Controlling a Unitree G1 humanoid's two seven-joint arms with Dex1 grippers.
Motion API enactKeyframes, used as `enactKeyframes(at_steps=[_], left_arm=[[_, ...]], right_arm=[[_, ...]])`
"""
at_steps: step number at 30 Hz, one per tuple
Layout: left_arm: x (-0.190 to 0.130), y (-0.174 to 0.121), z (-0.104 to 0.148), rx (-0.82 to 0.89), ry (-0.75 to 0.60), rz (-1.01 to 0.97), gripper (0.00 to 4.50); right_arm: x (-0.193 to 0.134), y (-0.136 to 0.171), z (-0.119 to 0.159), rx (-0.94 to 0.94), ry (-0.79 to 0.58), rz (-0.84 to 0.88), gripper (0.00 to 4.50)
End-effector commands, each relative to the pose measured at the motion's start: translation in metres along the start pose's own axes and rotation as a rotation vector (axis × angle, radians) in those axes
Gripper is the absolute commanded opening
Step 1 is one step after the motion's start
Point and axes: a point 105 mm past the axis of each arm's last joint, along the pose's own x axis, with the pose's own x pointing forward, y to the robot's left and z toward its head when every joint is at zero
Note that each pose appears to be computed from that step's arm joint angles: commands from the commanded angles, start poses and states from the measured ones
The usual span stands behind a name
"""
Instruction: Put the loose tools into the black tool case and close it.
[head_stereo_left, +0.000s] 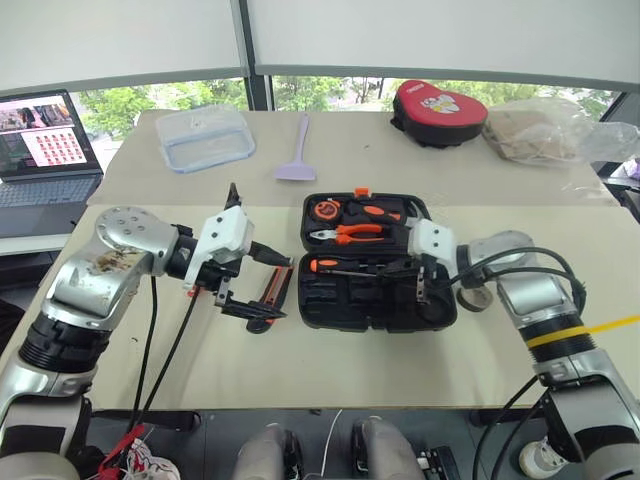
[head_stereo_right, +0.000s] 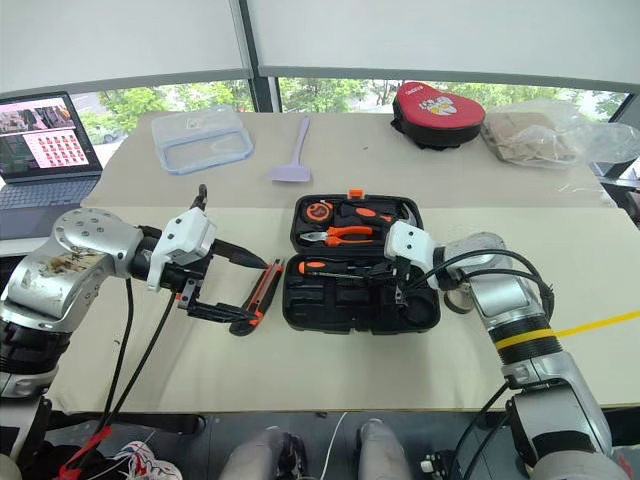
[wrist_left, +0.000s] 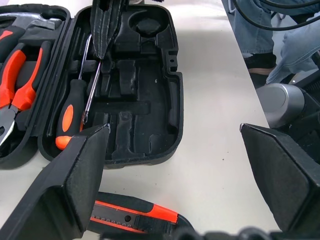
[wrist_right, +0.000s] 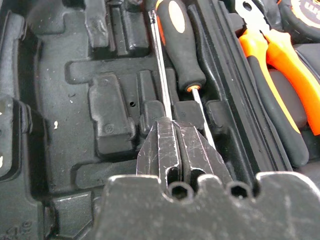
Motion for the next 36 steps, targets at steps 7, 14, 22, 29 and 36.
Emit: enactKeyframes(at_steps=[7, 14, 22, 29, 36], left_arm=[[-0.005, 0.004, 0.007, 0.05, 0.007, 0.027, 4.5], [-0.002, 0.005, 0.009, 0.05, -0.001, 0.029, 4.5], [-0.004, 0.005, 0.008, 0.049, 0.003, 0.036, 4.5], [-0.005, 0.006, 0.008, 0.054, 0.003, 0.042, 4.5], [-0.007, 0.008, 0.004, 0.044, 0.009, 0.082, 4.5]], right_arm=[[0.004, 0.009, -0.032, -0.019, 0.163, 0.005, 0.03], [0.005, 0.014, -0.046, -0.026, 0.242, 0.029, 0.03], [-0.005, 0.018, -0.067, -0.035, 0.348, 0.045, 0.03], [-0.004, 0.015, -0.056, 0.003, 0.286, 0.022, 0.03], [-0.013, -0.021, 0.012, 0.107, -0.042, -0.138, 0.03]])
